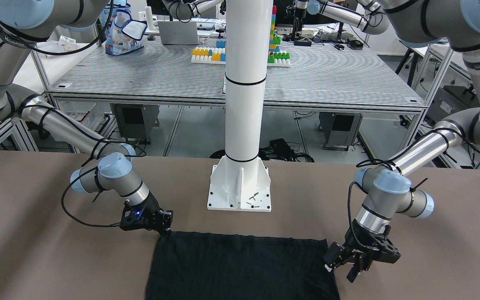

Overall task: Fold clothes
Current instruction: 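Lower the right gripper onto the hem corner nearest it, then lower the left gripper onto the hem corner and grasp both corners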

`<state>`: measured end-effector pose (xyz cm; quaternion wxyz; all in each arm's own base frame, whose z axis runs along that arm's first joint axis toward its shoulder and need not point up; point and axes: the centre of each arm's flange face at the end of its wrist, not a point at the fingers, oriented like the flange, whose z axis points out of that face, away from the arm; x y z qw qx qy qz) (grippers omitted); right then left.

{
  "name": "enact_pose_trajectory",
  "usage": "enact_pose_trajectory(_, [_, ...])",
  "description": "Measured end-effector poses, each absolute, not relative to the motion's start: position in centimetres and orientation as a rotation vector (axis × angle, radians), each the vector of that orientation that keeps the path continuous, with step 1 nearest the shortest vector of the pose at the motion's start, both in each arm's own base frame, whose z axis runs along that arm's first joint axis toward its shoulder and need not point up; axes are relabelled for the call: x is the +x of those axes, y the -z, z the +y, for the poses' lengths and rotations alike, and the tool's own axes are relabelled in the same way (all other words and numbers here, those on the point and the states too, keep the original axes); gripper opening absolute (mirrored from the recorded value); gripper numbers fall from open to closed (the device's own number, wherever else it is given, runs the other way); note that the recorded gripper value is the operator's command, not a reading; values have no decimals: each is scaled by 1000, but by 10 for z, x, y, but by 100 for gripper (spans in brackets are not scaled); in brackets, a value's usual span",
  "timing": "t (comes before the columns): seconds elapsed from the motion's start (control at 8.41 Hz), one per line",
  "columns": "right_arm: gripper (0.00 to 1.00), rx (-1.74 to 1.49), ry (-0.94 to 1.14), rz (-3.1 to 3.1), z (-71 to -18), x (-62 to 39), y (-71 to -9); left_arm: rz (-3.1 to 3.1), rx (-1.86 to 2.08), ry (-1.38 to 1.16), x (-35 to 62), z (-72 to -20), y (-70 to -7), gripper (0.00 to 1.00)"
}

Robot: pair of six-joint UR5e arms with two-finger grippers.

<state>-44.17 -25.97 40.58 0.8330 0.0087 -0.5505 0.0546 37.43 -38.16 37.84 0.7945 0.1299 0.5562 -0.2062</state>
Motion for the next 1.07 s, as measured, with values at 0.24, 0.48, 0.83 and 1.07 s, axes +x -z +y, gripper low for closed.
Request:
enact_pose_trajectory(0.24, [0, 21, -115, -1174, -261, -441, -402, 1197, 280, 443, 374, -382, -378, 100])
enact_pose_trajectory(0.48, [0, 24, -117, -1177, -262, -440, -401, 1200, 279, 442, 374, -381, -376, 100])
enact_pose_trajectory(0.83, [0, 29, -121, -1189, -265, -437, -397, 1191, 277, 435, 390, -357, -383, 100])
enact_pose_trajectory(1.07, [0, 30, -121, -1194, -265, -435, -396, 1169, 269, 420, 389, -329, -395, 100])
